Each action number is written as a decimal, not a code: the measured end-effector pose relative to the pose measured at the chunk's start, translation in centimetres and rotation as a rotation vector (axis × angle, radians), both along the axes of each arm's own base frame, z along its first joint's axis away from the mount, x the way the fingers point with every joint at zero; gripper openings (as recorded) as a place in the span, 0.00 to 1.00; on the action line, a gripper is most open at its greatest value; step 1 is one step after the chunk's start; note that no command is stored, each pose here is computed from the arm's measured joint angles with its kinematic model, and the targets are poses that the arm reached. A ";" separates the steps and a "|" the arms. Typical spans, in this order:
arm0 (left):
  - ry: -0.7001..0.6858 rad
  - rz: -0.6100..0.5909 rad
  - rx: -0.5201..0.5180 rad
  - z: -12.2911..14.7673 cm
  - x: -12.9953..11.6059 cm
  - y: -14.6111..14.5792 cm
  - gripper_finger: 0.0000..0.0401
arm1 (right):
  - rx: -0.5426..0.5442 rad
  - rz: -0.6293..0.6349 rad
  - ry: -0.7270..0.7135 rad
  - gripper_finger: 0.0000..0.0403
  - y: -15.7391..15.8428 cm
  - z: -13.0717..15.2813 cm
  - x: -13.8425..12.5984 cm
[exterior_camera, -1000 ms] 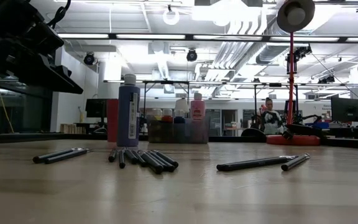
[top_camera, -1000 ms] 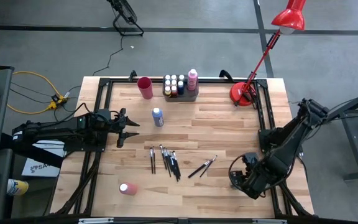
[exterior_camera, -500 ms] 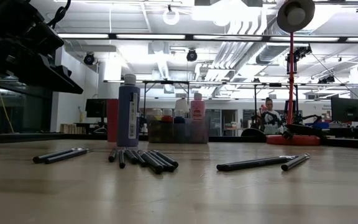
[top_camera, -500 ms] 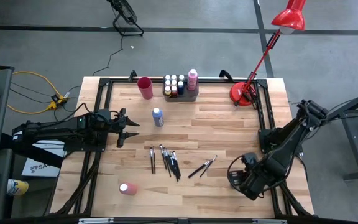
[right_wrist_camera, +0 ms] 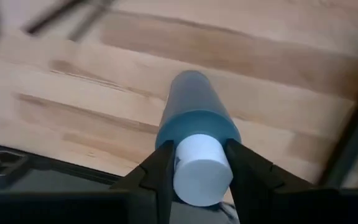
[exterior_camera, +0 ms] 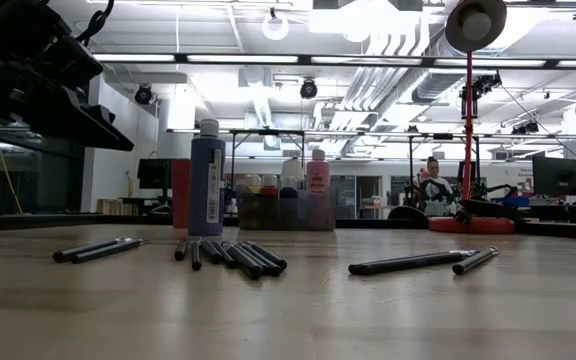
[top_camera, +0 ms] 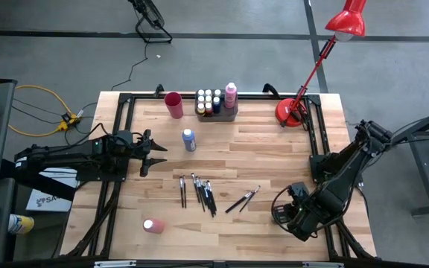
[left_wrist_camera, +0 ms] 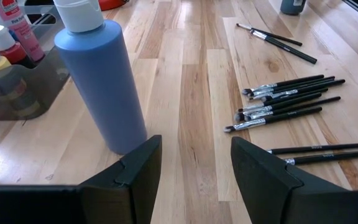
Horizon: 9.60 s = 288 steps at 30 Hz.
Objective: Pick & Place Paint Supplies
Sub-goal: Put the dark blue pain bottle into the black bin, then put the blue paint bottle into the black bin
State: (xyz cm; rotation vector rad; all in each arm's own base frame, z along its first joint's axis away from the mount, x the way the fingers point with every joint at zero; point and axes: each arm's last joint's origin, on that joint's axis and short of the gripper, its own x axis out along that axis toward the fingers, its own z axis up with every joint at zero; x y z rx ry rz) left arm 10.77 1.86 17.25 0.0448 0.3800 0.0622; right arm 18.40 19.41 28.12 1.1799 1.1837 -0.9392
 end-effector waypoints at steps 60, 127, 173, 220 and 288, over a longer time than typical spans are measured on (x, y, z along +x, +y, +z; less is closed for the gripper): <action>0.000 0.000 0.000 0.0 0.0 0.0 0.46 | -0.500 1.033 -0.046 0.29 -40.4 5.0 16.5; 0.000 0.000 0.000 0.0 0.0 0.0 0.46 | -0.611 0.958 -0.182 0.52 -40.5 8.5 14.8; -0.145 0.010 0.193 1.5 1.9 0.6 0.47 | -0.726 0.445 -0.270 0.45 -22.0 16.8 10.6; -0.116 0.334 0.046 2.2 10.1 4.0 0.64 | -0.719 0.544 -0.178 0.45 -21.7 16.3 10.0; -0.235 0.237 0.114 4.9 11.4 4.0 0.28 | -0.722 0.605 -0.136 0.45 -21.7 16.2 9.7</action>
